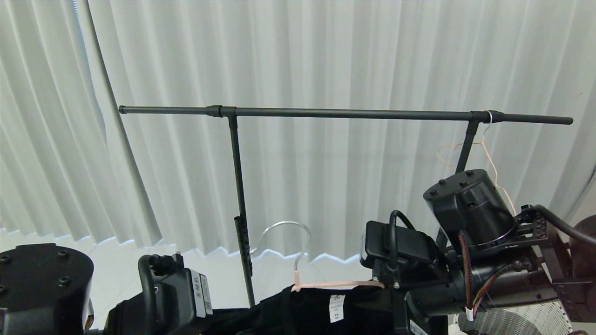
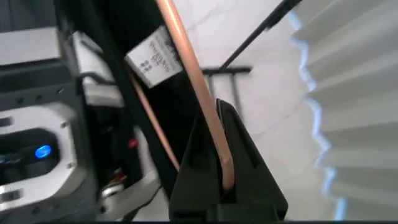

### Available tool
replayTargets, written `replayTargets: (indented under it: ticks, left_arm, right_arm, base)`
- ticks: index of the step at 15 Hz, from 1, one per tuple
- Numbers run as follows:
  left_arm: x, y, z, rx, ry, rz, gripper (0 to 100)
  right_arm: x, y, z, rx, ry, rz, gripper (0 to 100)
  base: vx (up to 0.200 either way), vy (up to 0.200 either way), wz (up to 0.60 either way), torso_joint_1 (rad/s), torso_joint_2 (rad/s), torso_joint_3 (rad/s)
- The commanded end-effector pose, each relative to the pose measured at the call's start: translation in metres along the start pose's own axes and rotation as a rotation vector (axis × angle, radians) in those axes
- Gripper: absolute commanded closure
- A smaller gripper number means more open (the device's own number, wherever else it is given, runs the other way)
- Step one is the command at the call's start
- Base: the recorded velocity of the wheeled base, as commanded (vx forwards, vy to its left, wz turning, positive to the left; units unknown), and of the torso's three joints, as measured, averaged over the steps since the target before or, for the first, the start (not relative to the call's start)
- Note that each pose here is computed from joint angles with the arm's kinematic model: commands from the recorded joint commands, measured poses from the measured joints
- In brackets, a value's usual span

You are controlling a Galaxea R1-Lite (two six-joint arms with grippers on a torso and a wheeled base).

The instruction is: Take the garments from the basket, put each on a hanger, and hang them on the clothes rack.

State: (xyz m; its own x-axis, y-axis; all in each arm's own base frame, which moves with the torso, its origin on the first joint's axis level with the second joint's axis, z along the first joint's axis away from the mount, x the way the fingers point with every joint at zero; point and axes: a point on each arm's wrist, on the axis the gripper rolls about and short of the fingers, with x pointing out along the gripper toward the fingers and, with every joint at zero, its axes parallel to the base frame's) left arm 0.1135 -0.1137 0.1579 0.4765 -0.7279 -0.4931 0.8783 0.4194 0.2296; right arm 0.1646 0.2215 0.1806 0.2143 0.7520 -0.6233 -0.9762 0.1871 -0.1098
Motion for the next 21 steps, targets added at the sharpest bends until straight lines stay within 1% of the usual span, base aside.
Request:
replayTargets:
  ticks: [1, 2, 3, 5, 7, 8, 10, 11, 13, 14, 15, 16, 17, 18, 21]
  left_arm:
    - [0.0, 0.0, 0.0, -0.002, 0.002, 0.001, 0]
    - [0.0, 0.0, 0.0, -0.002, 0.003, 0.002, 0]
    - [-0.002, 0.0, -0.001, -0.007, -0.001, 0.01, 0]
    - [-0.009, -0.002, -0.006, -0.011, -0.008, 0.021, 0]
    - [-0.017, -0.005, -0.01, -0.005, -0.027, 0.029, 0]
    - [-0.025, -0.01, -0.016, -0.002, -0.041, 0.036, 0]
    - [-0.033, -0.012, -0.021, -0.003, -0.052, 0.053, 0]
    - [-0.034, -0.012, -0.024, -0.011, -0.045, 0.066, 0]
    - [-0.033, -0.005, -0.034, -0.057, 0.006, 0.123, 0]
    - [-0.03, 0.003, -0.042, -0.1, 0.054, 0.171, 0]
    - [-0.028, 0.008, -0.047, -0.132, 0.091, 0.195, 0]
    - [-0.022, 0.02, -0.053, -0.19, 0.153, 0.235, 0]
    - [-0.019, 0.024, -0.055, -0.207, 0.171, 0.244, 0]
    - [-0.013, 0.032, -0.054, -0.222, 0.192, 0.248, 0]
    - [-0.004, 0.038, -0.053, -0.233, 0.216, 0.232, 0]
  right_arm:
    - [-0.005, 0.001, 0.002, -0.041, -0.034, -0.01, 100]
    - [-0.006, 0.001, 0.002, -0.057, -0.045, -0.018, 100]
    - [-0.01, -0.001, 0.001, -0.098, -0.081, -0.045, 100]
    - [-0.018, -0.005, -0.006, -0.126, -0.107, -0.092, 100]
    - [-0.025, -0.01, -0.012, -0.115, -0.111, -0.14, 100]
    - [-0.036, -0.018, -0.019, -0.087, -0.107, -0.199, 100]
    - [-0.05, -0.029, -0.025, -0.05, -0.109, -0.261, 100]
    - [-0.054, -0.034, -0.027, -0.023, -0.111, -0.286, 100]
    - [-0.066, -0.034, -0.023, 0.044, -0.154, -0.311, 100]
    - [-0.072, -0.031, -0.021, 0.07, -0.176, -0.315, 100]
    - [-0.075, -0.029, -0.02, 0.082, -0.19, -0.317, 100]
    - [-0.079, -0.028, -0.018, 0.084, -0.205, -0.321, 100]
    - [-0.081, -0.027, -0.018, 0.08, -0.212, -0.323, 100]
    - [-0.084, -0.025, -0.015, 0.071, -0.226, -0.323, 100]
    - [-0.086, -0.022, -0.014, 0.063, -0.236, -0.32, 100]
  base:
    - [0.0, 0.0, 0.0, 0.0, 0.0, 0.0]
    - [0.0, 0.0, 0.0, 0.0, 0.0, 0.0]
    - [0.0, 0.0, 0.0, 0.0, 0.0, 0.0]
    - [0.0, 0.0, 0.0, 0.0, 0.0, 0.0]
    - [0.0, 0.0, 0.0, 0.0, 0.0, 0.0]
    - [0.0, 0.0, 0.0, 0.0, 0.0, 0.0]
    - [0.0, 0.0, 0.0, 0.0, 0.0, 0.0]
    - [0.0, 0.0, 0.0, 0.0, 0.0, 0.0]
    - [0.0, 0.0, 0.0, 0.0, 0.0, 0.0]
    - [0.0, 0.0, 0.0, 0.0, 0.0, 0.0]
    - [0.0, 0.0, 0.0, 0.0, 0.0, 0.0]
    - [0.0, 0.0, 0.0, 0.0, 0.0, 0.0]
    - [0.0, 0.0, 0.0, 0.0, 0.0, 0.0]
    - [0.0, 0.0, 0.0, 0.0, 0.0, 0.0]
    - [0.0, 0.0, 0.0, 0.0, 0.0, 0.0]
